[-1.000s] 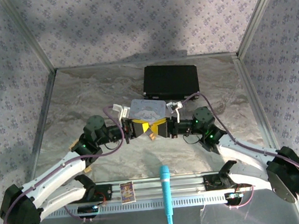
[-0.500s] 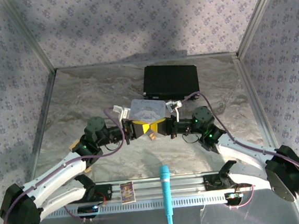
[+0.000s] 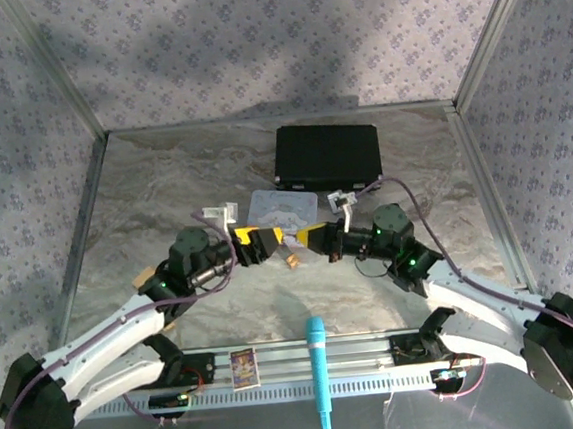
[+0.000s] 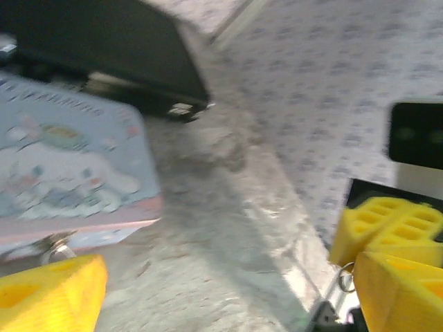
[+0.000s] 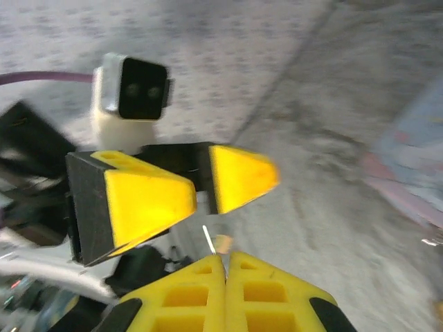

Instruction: Unlock the padlock with the key

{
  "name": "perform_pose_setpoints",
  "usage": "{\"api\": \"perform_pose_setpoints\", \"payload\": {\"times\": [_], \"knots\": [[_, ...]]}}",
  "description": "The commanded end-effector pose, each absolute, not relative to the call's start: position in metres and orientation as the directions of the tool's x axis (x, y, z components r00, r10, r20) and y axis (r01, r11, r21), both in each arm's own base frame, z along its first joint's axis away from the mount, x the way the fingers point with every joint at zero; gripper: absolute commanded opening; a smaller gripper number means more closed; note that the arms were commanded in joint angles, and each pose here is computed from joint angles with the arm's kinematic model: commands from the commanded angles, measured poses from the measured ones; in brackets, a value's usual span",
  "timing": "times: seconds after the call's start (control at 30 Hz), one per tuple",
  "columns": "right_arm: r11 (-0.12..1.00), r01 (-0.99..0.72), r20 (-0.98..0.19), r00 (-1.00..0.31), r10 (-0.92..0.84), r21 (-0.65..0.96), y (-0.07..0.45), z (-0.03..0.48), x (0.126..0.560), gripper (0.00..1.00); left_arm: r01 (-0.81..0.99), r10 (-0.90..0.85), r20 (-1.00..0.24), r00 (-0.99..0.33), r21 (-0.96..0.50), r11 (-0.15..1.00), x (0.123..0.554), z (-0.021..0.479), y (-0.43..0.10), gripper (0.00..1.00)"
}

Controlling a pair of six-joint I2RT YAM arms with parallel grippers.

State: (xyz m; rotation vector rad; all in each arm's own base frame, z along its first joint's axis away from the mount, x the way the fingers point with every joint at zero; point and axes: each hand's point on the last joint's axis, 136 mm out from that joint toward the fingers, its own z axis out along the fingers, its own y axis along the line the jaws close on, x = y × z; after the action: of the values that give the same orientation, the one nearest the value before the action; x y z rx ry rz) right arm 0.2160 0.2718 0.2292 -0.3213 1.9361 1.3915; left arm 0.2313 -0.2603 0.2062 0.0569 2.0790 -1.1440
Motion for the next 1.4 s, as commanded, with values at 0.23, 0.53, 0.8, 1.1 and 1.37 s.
{"api": "perform_pose_setpoints", "payload": {"times": [0.23, 0.53, 0.8, 1.1, 1.37], "knots": [[0.641, -0.315, -0.59, -0.761, 0.271, 0.701, 0.225, 0.164, 0.243, 0.0, 0.05, -0.258, -0.554, -0.791, -0.48, 0.876, 0.25, 0.111, -0.269, 0.64], [0.64, -0.28, -0.554, -0.786, 0.276, 0.716, 0.224, 0.143, 0.239, 0.0, -0.092, -0.286, -0.498, -0.819, -0.377, 0.922, 0.262, 0.057, -0.291, 0.64], [0.639, -0.271, -0.544, -0.792, 0.276, 0.719, 0.228, 0.137, 0.238, 0.0, -0.14, -0.241, -0.514, -0.823, -0.227, 0.964, 0.26, 0.03, -0.286, 0.63], [0.645, -0.279, -0.535, -0.809, 0.241, 0.711, 0.243, 0.128, 0.238, 0.0, -0.108, -0.244, -0.522, -0.817, -0.277, 0.955, 0.256, 0.031, -0.284, 0.51], [0.638, -0.289, -0.529, -0.819, 0.222, 0.714, 0.256, 0.124, 0.237, 0.0, -0.084, -0.235, -0.49, -0.839, -0.311, 0.947, 0.259, 0.027, -0.294, 0.45]]}}
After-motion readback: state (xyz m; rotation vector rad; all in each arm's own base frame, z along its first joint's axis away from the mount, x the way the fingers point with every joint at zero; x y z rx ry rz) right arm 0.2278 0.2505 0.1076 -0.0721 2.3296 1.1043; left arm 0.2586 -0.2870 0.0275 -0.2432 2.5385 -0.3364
